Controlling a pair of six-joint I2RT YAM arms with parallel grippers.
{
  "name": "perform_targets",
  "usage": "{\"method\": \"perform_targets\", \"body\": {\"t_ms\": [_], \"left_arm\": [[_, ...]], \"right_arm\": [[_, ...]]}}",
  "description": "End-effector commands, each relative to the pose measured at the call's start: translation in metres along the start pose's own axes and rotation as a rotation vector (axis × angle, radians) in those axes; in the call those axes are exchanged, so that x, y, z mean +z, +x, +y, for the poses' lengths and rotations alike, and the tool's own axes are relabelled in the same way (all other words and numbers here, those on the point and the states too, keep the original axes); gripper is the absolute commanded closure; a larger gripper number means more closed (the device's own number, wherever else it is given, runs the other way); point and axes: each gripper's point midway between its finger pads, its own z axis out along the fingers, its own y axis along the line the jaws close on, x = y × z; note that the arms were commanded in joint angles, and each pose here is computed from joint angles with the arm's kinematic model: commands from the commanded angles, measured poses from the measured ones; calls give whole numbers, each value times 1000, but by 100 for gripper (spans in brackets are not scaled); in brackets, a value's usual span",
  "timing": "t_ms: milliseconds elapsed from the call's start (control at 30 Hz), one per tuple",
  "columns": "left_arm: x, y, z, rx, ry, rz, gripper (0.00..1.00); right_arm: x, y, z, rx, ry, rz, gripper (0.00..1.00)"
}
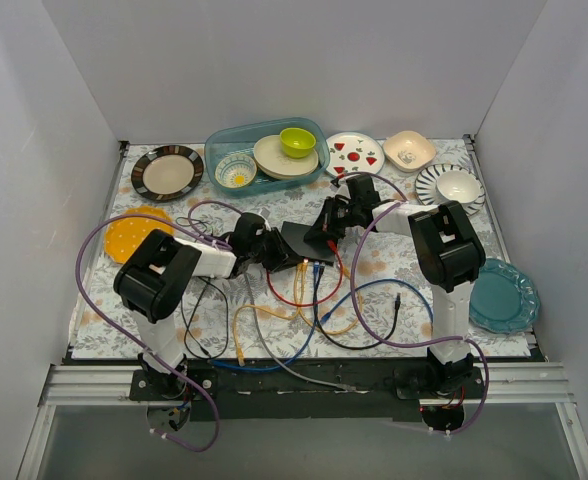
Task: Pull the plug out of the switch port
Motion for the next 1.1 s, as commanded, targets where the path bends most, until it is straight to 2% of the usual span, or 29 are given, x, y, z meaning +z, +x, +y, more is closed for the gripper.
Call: {"method": "perform_targets", "body": {"t_ms": [0,533,867,1067], "left_arm": [[3,19,35,-55,-103,71,100],[-27,56,51,-57,-106,181,100],[-38,61,47,-55,-105,197,100],[-80,64,63,7,-252,177,100]], "right_arm": [[10,13,-44,48,130,22,99],[10,4,-50,57,120,2,99],[7,5,-49,53,121,-3,99],[-1,4,-47,40,127,-15,99]]}}
